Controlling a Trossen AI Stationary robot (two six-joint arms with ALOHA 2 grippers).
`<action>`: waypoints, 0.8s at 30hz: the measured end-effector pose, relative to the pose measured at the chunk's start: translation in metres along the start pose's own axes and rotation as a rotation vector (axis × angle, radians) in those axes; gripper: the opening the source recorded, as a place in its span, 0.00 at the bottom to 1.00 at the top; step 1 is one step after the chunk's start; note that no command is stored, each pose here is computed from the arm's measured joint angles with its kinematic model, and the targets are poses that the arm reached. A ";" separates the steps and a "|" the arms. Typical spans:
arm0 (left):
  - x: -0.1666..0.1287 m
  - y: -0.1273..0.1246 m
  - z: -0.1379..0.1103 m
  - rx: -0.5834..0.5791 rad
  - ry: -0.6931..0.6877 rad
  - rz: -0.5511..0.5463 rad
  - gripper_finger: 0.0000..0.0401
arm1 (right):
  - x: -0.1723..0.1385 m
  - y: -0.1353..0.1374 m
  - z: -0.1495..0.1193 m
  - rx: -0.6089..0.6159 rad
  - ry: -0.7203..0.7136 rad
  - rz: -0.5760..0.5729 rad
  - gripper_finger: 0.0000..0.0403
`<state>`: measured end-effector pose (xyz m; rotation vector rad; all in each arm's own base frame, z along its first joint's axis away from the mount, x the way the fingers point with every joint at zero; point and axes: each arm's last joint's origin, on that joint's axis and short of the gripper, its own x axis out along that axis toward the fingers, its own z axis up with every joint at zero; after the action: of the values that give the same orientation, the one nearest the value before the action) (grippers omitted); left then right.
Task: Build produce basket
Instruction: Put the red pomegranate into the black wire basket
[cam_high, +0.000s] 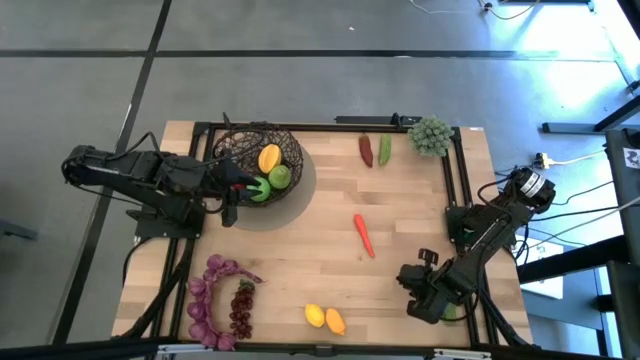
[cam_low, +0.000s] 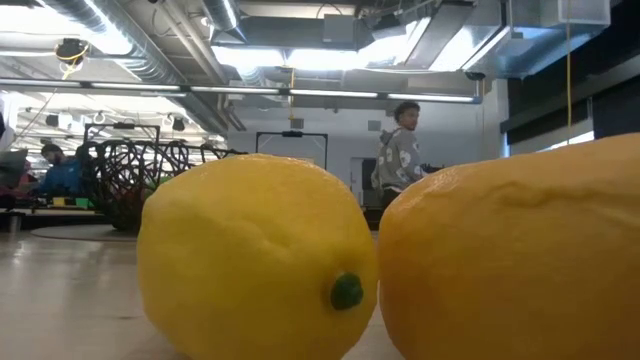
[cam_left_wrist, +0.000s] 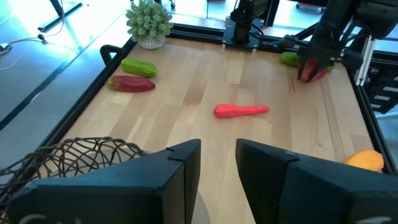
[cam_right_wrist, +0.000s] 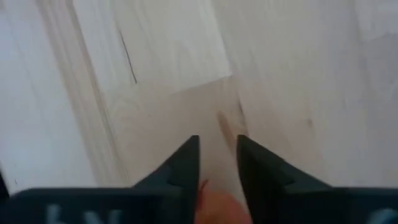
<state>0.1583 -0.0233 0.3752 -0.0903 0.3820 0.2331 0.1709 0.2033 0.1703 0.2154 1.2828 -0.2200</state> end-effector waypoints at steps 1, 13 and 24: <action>0.000 0.000 0.000 0.000 0.000 0.000 0.23 | 0.000 0.000 0.001 0.002 -0.003 -0.005 0.30; 0.000 0.000 0.000 0.000 0.000 0.000 0.23 | -0.024 0.003 0.010 -0.131 0.036 -0.056 0.75; 0.000 0.000 0.000 0.000 0.000 0.000 0.23 | -0.030 0.002 0.009 -0.033 0.128 -0.060 0.79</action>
<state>0.1583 -0.0233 0.3752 -0.0904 0.3820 0.2333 0.1717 0.2043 0.2018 0.1653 1.4198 -0.2391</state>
